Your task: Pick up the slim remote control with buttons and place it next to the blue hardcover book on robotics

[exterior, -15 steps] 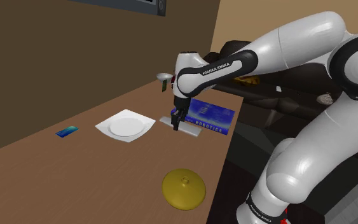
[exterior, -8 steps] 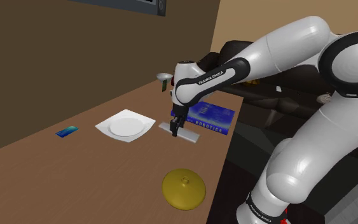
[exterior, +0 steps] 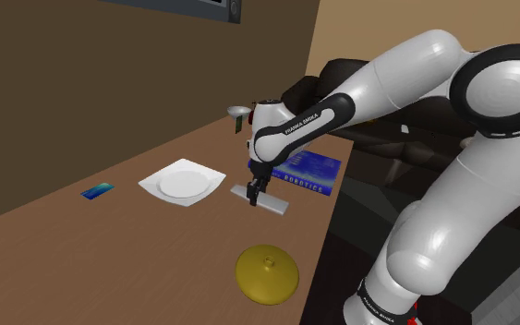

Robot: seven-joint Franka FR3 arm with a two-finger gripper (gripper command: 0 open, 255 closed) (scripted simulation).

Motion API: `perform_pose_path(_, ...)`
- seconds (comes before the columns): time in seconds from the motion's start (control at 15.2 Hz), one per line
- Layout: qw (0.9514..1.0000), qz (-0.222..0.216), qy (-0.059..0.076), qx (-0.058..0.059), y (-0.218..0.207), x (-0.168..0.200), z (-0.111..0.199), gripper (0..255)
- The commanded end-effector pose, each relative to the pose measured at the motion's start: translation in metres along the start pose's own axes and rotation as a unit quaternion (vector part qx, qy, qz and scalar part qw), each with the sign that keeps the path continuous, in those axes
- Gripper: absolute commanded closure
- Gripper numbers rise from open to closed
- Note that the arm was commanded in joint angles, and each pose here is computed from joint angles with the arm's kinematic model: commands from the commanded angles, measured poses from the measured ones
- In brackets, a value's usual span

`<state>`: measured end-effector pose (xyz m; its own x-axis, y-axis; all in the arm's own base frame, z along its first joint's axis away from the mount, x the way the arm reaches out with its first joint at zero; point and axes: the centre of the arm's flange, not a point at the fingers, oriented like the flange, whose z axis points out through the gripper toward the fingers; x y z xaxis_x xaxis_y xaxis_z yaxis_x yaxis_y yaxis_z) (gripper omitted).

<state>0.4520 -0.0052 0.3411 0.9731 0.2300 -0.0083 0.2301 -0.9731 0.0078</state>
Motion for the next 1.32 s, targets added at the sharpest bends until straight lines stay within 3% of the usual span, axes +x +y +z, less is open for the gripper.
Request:
perform_pose_path(0.0, 1.0000, 0.000, 0.000, 0.000, 0.000, 0.000, 0.001, 255)
perform_pose_path(0.26, 1.0000, 0.000, 0.000, 0.000, 0.000, 0.000, 0.001, 255)
perform_pose_path(0.33, 1.0000, 0.000, 0.000, 0.000, 0.000, 0.000, 0.001, 0)
perform_pose_path(0.66, 1.0000, 0.000, 0.000, 0.000, 0.000, 0.000, 0.001, 0)
perform_pose_path(0.92, 1.0000, 0.000, 0.000, 0.000, 0.000, 0.000, -0.049, 0)
perform_pose_path(1.25, 1.0000, 0.000, 0.000, 0.000, 0.000, 0.000, -0.049, 0)
